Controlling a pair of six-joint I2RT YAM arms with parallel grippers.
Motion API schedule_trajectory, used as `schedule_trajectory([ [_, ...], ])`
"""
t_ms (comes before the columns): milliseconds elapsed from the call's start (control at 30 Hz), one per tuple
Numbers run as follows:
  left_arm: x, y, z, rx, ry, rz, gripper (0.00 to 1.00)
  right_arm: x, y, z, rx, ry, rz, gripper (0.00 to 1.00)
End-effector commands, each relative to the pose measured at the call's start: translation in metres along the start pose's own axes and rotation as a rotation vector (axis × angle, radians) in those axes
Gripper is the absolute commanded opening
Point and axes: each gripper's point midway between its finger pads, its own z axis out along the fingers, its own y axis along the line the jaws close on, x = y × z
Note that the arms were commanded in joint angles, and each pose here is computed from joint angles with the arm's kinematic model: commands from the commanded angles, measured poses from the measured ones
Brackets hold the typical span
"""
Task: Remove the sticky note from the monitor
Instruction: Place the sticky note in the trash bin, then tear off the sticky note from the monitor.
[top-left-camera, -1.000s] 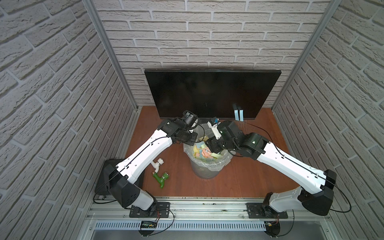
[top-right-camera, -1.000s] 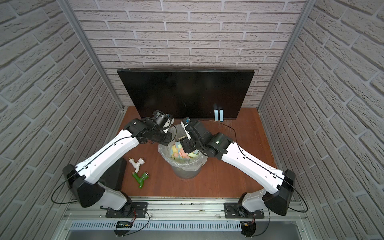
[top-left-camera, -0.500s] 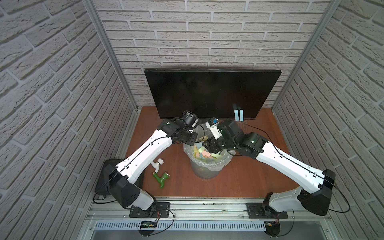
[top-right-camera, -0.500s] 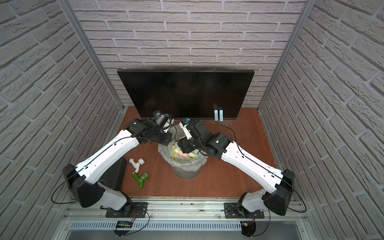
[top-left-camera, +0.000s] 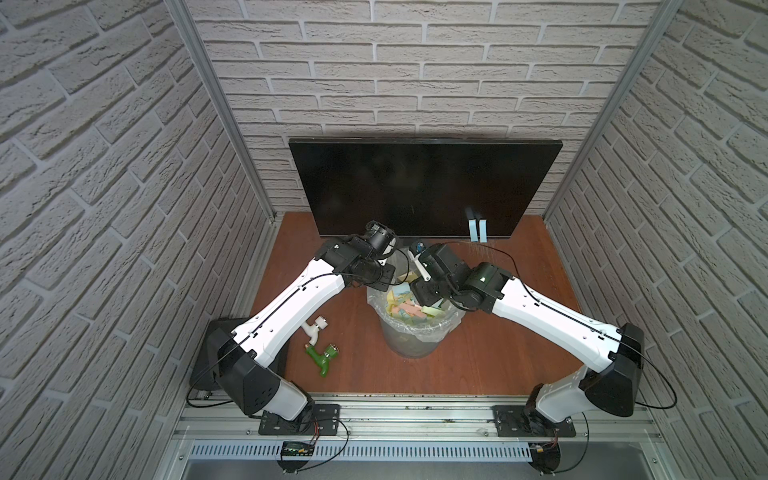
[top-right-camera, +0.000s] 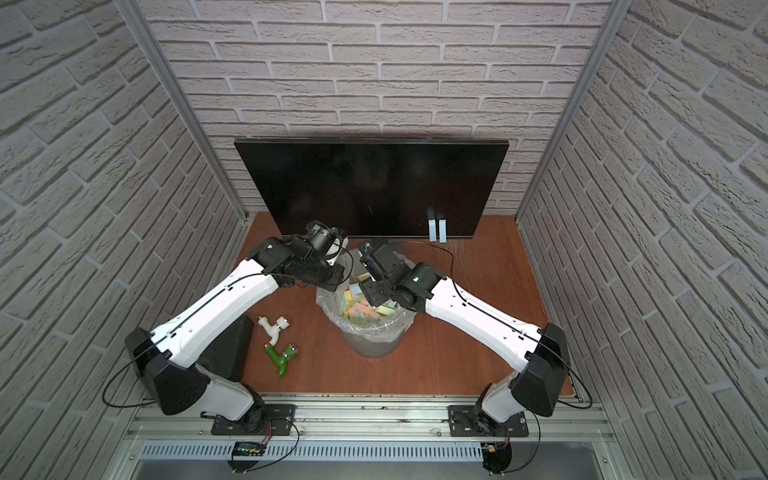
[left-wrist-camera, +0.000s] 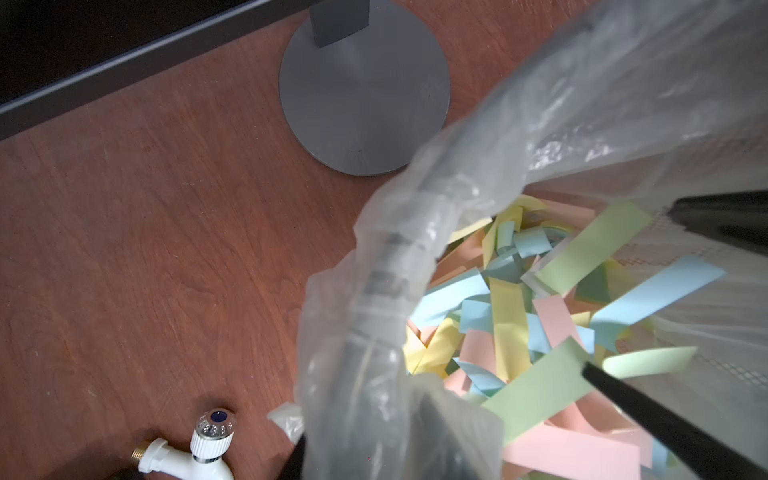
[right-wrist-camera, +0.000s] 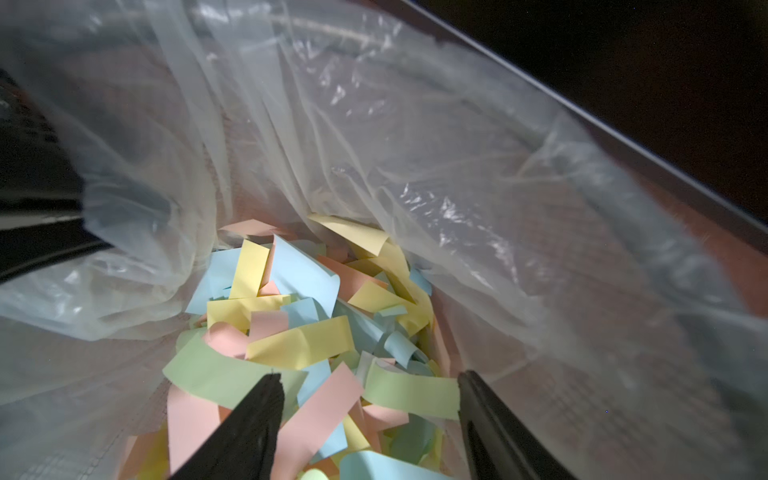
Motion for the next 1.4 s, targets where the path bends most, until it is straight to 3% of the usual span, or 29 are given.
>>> schedule_trajectory([
  [0,-0.004,-0.003,-0.004,0.012,-0.030,-0.006,0.34,-0.024,-0.009,-0.037,-0.004,-0.110,0.015,0.71],
  [367,-0.004,-0.002,-0.006,0.011,-0.029,-0.005,0.34,-0.038,-0.008,-0.075,-0.186,-0.204,0.190,0.72],
  [500,-0.004,-0.003,-0.006,0.012,-0.030,-0.004,0.34,-0.046,-0.020,-0.089,-0.306,-0.248,0.366,0.70],
  [633,-0.004,-0.003,-0.005,0.015,-0.027,-0.005,0.34,-0.047,-0.057,-0.097,-0.367,-0.307,0.606,0.66],
  [1067,-0.003,-0.004,-0.005,0.015,-0.025,-0.002,0.33,0.004,-0.168,-0.054,-0.341,-0.382,1.131,0.64],
  [1367,-0.004,-0.004,-0.004,0.016,-0.026,-0.005,0.34,0.004,-0.211,-0.027,-0.344,-0.464,1.269,0.57],
])
